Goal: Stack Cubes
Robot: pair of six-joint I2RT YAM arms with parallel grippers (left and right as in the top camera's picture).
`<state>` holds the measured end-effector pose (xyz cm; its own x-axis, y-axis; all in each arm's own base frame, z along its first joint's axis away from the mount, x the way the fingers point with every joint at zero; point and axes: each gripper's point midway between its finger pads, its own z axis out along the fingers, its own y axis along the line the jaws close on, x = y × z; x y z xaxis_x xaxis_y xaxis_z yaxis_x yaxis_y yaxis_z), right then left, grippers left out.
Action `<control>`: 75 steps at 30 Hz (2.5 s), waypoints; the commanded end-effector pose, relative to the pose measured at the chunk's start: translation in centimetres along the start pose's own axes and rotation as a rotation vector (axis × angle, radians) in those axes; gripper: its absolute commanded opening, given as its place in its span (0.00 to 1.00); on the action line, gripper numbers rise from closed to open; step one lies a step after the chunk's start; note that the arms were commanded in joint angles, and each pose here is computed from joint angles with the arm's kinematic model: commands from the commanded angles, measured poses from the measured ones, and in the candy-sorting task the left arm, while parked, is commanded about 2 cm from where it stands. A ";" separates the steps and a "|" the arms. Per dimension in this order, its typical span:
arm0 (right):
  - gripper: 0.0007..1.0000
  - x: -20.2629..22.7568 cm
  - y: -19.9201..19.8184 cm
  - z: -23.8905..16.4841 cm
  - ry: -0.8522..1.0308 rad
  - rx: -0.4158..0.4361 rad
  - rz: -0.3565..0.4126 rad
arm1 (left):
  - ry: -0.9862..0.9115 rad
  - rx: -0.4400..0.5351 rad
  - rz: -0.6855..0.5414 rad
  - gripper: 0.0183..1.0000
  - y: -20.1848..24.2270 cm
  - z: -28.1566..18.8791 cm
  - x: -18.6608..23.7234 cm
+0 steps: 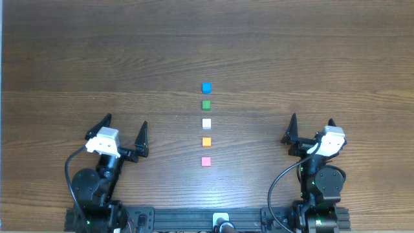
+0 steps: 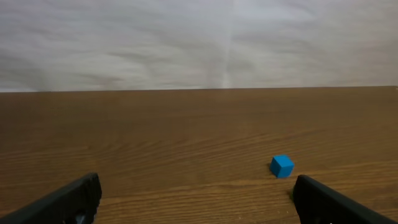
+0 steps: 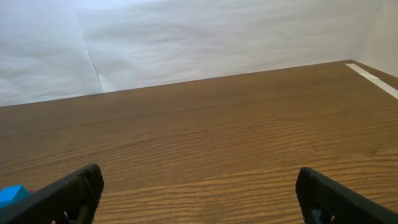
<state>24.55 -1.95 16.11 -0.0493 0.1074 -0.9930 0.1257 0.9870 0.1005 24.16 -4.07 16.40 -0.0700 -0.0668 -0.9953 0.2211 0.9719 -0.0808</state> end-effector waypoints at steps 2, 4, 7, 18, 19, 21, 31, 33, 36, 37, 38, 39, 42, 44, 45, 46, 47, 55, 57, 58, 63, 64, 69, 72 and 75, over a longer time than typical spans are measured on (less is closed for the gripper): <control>0.99 0.1 -0.2 0.0 -0.004 0.011 0.009 | 0.004 -0.009 0.016 1.00 0.2 0.1 0.3; 0.99 0.1 -0.2 0.0 -0.004 0.011 0.009 | 0.004 -0.009 0.016 1.00 0.2 0.1 0.3; 0.99 0.1 -0.2 0.0 -0.004 0.011 0.009 | 0.004 -0.009 0.016 1.00 0.2 0.1 0.3; 0.99 0.1 -0.2 0.0 -0.004 0.011 0.009 | 0.004 -0.009 0.016 1.00 0.2 0.1 0.3; 0.99 0.1 -0.2 0.0 -0.004 0.011 0.009 | 0.004 -0.009 0.016 1.00 0.2 0.1 0.3; 0.99 0.1 -0.2 0.0 -0.004 0.011 0.009 | 0.004 -0.009 0.016 1.00 0.2 0.1 0.3; 0.99 0.1 -0.2 0.0 -0.004 0.011 0.009 | 0.004 -0.009 0.016 1.00 0.2 0.1 0.3; 0.99 0.1 -0.2 0.0 -0.004 0.011 0.009 | 0.004 -0.009 0.016 1.00 0.2 0.1 0.3; 0.99 0.1 -0.2 0.0 -0.004 0.011 0.009 | 0.004 -0.009 0.016 1.00 0.2 0.1 0.3; 0.99 0.1 -0.2 0.0 -0.004 0.011 0.009 | 0.004 -0.009 0.016 1.00 0.2 0.1 0.3; 0.99 0.1 -0.2 0.0 -0.004 0.011 0.009 | 0.004 -0.009 0.016 1.00 0.2 0.1 0.3; 0.99 0.1 -0.2 0.0 -0.004 0.011 0.009 | 0.004 -0.009 0.016 1.00 0.2 0.1 0.3; 0.99 0.1 -0.2 0.0 -0.004 0.011 0.009 | 0.004 -0.009 0.016 1.00 0.2 0.1 0.3; 0.99 0.1 -0.2 0.0 -0.004 0.011 0.009 | 0.004 -0.009 0.016 1.00 0.2 0.1 0.3; 0.99 0.1 -0.2 0.0 -0.004 0.010 0.009 | 0.004 -0.009 0.015 1.00 0.2 0.1 0.3; 0.99 0.1 -0.2 0.0 -0.004 0.011 0.009 | 0.004 -0.008 0.004 1.00 0.2 0.1 0.3; 0.99 0.1 -0.2 0.0 -0.004 0.011 0.009 | 0.003 -0.005 -0.006 1.00 0.2 0.1 0.3; 0.99 0.1 -0.2 0.0 -0.004 0.011 0.009 | -0.064 0.024 -0.166 1.00 -0.4 -0.2 -2.4; 0.99 0.1 -0.2 0.0 -0.004 0.011 0.009 | -0.064 0.089 -0.183 1.00 -1.7 -0.4 -4.2; 0.99 0.1 -0.2 0.0 -0.004 0.010 0.009 | -0.056 0.126 -0.188 1.00 -2.4 -0.4 -5.3; 0.99 0.1 -0.2 0.0 -0.004 0.011 0.009 | 0.127 0.305 -0.250 1.00 -6.7 -0.1 -11.6; 0.99 0.1 -0.2 0.0 -0.004 0.011 0.009 | 0.184 0.323 -0.266 1.00 -7.3 -0.1 -12.5; 0.99 0.1 -0.2 0.0 -0.004 0.011 0.009 | 0.545 0.318 -0.384 0.99 -9.5 -0.2 -14.6; 0.99 0.1 -0.2 0.0 -0.004 0.011 0.009 | 0.758 0.221 -0.466 0.99 -10.1 -0.1 -13.3; 0.99 0.1 -0.2 0.0 -0.004 0.011 0.009 | 0.931 0.141 -0.500 0.99 -11.0 0.2 -10.2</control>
<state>24.54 -2.03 16.11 -0.0488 0.1069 -0.9931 0.1302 0.9864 0.0998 22.02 -13.59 29.44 -0.8345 -0.1401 -0.5330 0.2045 0.8193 -0.5356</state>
